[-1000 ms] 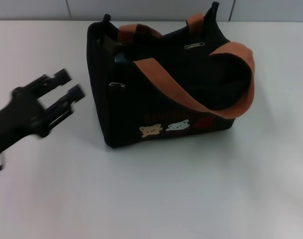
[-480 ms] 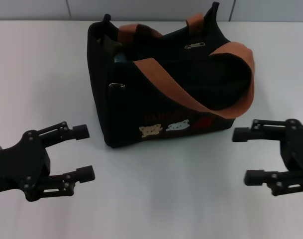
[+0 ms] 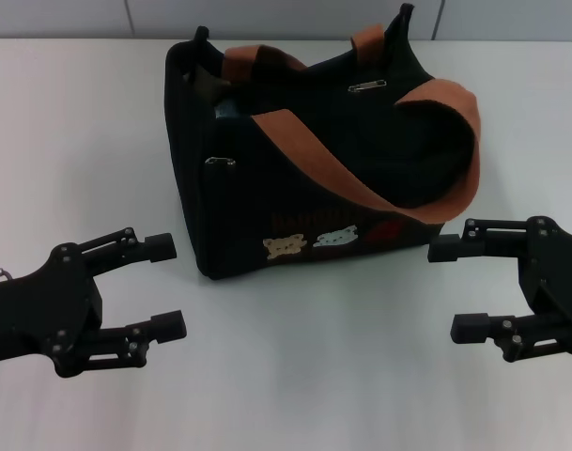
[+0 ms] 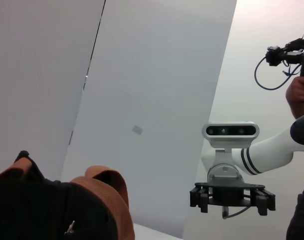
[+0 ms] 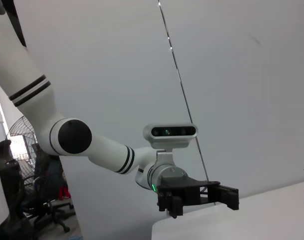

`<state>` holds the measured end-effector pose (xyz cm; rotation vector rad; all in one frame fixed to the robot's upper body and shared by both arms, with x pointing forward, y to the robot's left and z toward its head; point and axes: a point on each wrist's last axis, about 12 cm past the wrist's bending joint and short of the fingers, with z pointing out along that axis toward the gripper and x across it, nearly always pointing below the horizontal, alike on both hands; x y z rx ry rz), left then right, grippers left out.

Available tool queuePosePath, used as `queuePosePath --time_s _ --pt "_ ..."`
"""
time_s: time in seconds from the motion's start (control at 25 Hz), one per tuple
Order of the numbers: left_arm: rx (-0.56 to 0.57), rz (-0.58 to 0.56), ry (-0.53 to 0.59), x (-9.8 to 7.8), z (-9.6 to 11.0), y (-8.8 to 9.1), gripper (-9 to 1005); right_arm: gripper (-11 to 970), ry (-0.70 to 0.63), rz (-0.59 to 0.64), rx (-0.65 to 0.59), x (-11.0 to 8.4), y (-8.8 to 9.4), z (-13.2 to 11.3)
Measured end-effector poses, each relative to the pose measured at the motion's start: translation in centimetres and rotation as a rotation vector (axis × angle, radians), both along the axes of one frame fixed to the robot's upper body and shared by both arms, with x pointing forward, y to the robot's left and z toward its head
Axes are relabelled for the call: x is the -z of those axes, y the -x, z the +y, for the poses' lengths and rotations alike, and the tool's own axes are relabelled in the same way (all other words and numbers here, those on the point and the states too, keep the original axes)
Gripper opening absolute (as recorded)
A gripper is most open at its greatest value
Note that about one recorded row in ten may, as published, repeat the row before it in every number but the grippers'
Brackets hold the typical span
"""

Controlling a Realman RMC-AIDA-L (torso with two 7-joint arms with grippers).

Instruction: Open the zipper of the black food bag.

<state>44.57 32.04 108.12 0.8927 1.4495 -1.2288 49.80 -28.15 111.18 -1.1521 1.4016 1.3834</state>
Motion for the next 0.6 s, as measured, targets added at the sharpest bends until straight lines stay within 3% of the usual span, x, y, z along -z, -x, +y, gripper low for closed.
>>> queuePosePath --time_s 0.6 --pt "0.000 -0.005 0.017 0.06 -0.46 -0.02 864 777 0.009 0.009 -0.002 -0.24 -0.07 -0.36"
